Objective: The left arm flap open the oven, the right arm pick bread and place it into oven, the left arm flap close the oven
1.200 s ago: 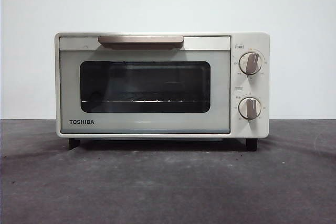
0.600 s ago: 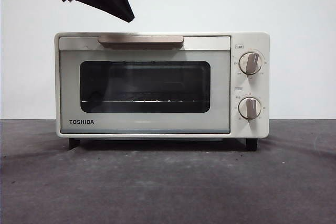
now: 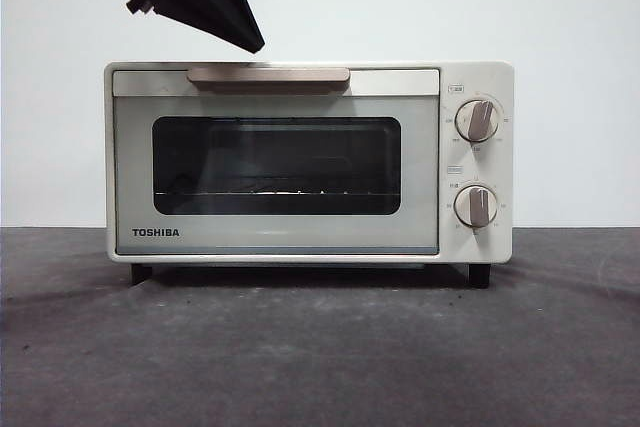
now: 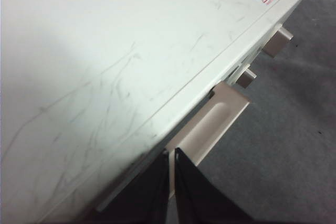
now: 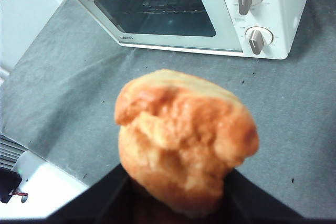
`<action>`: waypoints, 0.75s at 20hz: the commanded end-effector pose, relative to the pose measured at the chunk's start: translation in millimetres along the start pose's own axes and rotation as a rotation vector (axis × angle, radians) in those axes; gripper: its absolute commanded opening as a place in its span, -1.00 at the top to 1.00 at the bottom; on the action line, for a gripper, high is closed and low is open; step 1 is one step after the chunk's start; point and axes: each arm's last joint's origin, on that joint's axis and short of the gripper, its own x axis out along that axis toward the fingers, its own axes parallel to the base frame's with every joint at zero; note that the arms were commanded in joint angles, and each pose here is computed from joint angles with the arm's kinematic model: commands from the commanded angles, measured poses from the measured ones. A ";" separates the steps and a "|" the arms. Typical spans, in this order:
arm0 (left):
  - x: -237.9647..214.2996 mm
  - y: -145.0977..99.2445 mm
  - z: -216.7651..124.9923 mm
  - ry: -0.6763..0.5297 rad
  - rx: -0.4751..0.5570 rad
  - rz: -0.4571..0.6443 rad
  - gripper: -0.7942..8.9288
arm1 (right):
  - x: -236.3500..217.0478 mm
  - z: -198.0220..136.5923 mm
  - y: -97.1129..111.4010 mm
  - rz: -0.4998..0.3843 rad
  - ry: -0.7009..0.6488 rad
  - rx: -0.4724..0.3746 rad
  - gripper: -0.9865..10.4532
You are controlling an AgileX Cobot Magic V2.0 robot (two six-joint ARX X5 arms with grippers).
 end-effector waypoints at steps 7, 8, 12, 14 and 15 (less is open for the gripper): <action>16.4 4.2 -0.5 0.042 0.003 -0.009 0.80 | -3.0 3.2 2.9 0.014 -0.018 -0.010 0.55; 16.5 4.2 -0.8 0.045 0.002 -0.010 0.80 | -3.0 3.2 2.9 0.014 -0.018 -0.010 0.55; 16.3 3.7 -3.3 0.070 -0.007 -0.014 0.80 | -3.0 3.2 2.9 0.014 -0.018 -0.010 0.55; 16.1 3.2 -5.8 0.095 -0.016 -0.019 0.80 | -3.0 3.2 2.9 0.013 -0.018 -0.010 0.55; 16.0 2.9 -7.3 0.110 -0.017 -0.021 0.80 | -3.0 3.3 2.9 0.011 -0.019 -0.010 0.55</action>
